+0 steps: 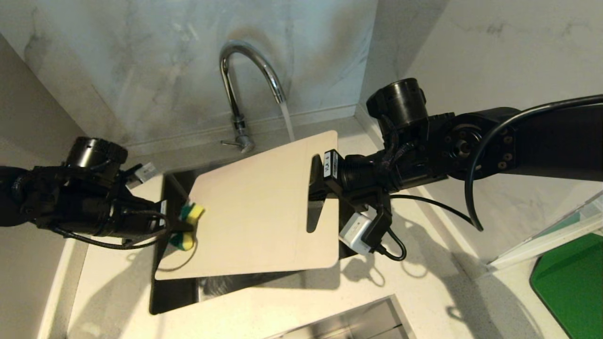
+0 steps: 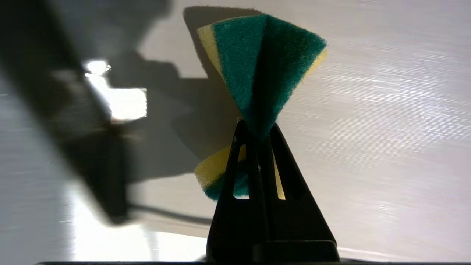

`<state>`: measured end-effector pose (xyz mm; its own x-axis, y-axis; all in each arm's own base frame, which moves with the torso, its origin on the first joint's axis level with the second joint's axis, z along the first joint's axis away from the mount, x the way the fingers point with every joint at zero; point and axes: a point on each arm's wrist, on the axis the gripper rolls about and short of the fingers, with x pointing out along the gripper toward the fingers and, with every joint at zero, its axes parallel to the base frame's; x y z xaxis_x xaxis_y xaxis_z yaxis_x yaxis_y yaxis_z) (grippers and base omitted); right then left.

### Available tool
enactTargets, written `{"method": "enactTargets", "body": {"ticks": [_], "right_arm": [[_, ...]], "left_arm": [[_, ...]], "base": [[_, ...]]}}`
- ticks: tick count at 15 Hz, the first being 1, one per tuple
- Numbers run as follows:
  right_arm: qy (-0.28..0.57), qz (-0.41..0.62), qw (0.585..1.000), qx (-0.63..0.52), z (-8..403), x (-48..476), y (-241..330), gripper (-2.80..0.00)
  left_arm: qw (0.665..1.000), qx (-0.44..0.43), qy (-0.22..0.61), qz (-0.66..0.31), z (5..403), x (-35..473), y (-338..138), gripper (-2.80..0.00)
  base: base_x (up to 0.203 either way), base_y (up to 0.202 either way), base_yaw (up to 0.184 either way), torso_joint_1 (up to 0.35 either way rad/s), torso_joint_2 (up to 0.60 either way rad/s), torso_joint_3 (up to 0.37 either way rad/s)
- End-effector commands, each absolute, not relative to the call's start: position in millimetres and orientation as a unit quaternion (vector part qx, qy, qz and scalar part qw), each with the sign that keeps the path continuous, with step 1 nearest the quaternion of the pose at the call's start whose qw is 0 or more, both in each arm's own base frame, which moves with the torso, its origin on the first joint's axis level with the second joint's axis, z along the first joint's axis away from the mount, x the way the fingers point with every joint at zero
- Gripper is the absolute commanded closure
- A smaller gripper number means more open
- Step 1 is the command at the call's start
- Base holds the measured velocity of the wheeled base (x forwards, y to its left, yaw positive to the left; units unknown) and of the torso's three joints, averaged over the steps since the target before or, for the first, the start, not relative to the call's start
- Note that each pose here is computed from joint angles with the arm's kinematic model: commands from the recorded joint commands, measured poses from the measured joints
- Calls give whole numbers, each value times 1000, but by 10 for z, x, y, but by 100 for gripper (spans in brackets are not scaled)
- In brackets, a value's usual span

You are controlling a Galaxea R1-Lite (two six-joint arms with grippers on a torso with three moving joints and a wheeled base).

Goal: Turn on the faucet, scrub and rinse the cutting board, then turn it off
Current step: Scrub the cutting board underwater

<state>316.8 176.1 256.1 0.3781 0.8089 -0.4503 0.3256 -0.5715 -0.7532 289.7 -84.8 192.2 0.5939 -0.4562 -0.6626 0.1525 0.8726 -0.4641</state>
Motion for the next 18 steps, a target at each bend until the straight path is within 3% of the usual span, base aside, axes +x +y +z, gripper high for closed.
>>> {"method": "enactTargets", "body": {"ticks": [1, 7, 18], "right_arm": [[-369, 417, 281, -782, 2587, 3150, 1749, 0], [-368, 410, 284, -785, 2641, 3135, 1704, 0], [-367, 406, 289, -785, 2699, 3090, 1675, 0]], "left_arm": [[860, -188, 414, -232, 2185, 2661, -1298, 0], [832, -225, 421, -281, 2588, 2017, -1884, 0], [859, -208, 433, -178, 2044, 2182, -1434, 0]], "base": [[0, 0, 0, 0, 0, 0], [0, 0, 0, 0, 0, 0], [0, 0, 0, 0, 0, 0]]}}
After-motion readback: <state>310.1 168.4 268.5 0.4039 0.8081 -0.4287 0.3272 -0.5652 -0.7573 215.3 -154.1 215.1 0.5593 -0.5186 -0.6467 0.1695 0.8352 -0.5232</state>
